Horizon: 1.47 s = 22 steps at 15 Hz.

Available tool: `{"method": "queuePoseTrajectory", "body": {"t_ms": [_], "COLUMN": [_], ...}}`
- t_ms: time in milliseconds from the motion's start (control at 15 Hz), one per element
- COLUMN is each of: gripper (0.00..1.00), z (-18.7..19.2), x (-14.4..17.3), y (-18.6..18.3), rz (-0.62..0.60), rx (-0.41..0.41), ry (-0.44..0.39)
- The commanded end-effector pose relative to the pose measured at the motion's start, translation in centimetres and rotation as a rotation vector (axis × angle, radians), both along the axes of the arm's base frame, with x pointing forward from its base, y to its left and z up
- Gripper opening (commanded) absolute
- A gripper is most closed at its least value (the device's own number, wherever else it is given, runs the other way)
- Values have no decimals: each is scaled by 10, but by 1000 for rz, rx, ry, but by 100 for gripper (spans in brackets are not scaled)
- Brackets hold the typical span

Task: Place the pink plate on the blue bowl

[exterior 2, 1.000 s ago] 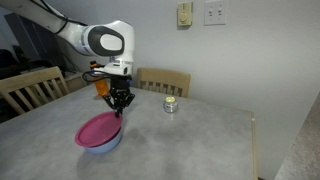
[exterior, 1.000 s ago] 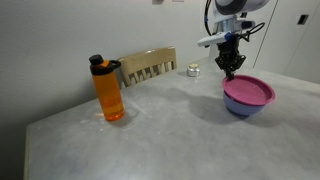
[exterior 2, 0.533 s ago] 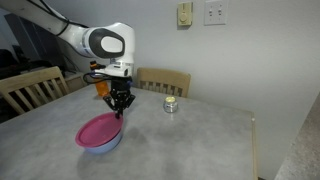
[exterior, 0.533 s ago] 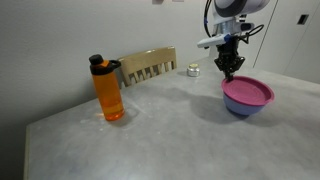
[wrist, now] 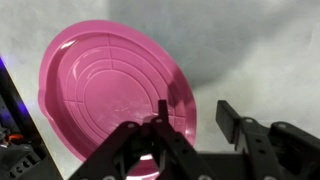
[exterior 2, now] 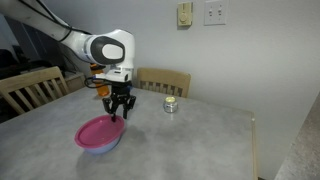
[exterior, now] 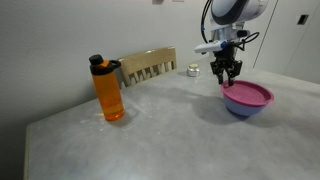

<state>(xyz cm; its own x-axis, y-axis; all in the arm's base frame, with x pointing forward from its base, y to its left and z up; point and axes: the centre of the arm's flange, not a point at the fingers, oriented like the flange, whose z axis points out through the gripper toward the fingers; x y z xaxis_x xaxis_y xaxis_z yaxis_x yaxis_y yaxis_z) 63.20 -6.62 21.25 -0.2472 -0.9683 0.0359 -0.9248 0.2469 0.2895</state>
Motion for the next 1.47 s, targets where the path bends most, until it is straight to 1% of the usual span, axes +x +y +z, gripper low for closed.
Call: {"method": "queuePoseTrajectory", "body": {"t_ms": [0,133,200,333,400,467,600,667,867,1067,1267,1333,1400], "gripper": [85,98,100,100,100,100,100,100,100,100,100,100,100], "z": [18,41,57,84,97,109,130,139,159,166,162,161,160], "x": [-4,-10,-14,-20,-23,-27,-33,-36,-36,-34,-32,-33,-34], "y": [18,37,48,67,77,88,107,116,142,160,171,172,174], "rz": [14,12,3,10,28,75,220,277,435,599,756,672,707], "rx": [-5,-68,-115,-187,-214,-232,-231,-221,-164,-111,-63,-99,-88], "ry": [-58,-82,-91,-105,-108,-96,-67,-69,-75,-76,-43,-73,-67]}}
